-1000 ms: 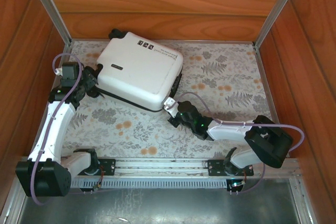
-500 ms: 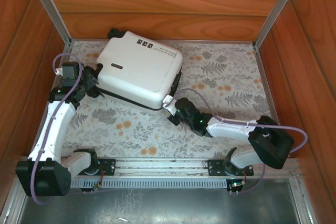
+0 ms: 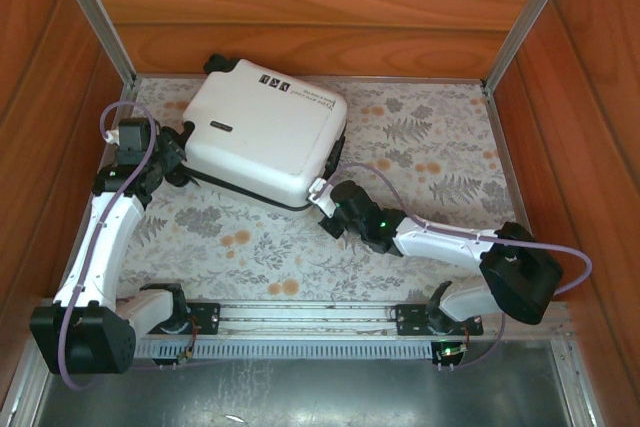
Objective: Pack the luggage
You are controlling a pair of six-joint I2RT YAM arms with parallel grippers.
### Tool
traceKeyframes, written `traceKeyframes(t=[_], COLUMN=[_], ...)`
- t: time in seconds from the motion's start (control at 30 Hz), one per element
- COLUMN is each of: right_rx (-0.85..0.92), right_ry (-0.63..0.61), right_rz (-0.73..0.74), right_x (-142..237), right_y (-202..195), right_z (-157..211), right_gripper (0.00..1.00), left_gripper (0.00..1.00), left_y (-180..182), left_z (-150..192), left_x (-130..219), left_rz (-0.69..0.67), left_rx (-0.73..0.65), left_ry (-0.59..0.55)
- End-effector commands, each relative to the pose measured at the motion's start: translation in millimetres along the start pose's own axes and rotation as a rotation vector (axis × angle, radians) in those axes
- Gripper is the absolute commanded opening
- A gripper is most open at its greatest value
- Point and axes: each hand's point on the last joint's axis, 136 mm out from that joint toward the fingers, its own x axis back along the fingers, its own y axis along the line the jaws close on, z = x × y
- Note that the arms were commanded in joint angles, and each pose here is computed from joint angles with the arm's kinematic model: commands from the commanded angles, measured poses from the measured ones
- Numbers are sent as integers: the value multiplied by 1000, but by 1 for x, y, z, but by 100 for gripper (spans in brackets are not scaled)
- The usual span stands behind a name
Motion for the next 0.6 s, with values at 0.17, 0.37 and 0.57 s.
traceKeyframes(t=[0.17,0.37,0.57], right_rx=[-84,-83,-75], right_ry=[33,36,38], right_rz=[83,57,51], right_x=[0,-5,-5], right_y=[-27,-22,-20], right_z=[-3,-4,-3], right_gripper=[0,0,0], left_gripper=[77,77,77], left_y=[-9,-14,-25], left_z=[-8,-6,-25], left_x=[-6,-23,-28], left_rz=[4,-13,-20], left_rx=[68,175,236], left_ry=[16,63,35])
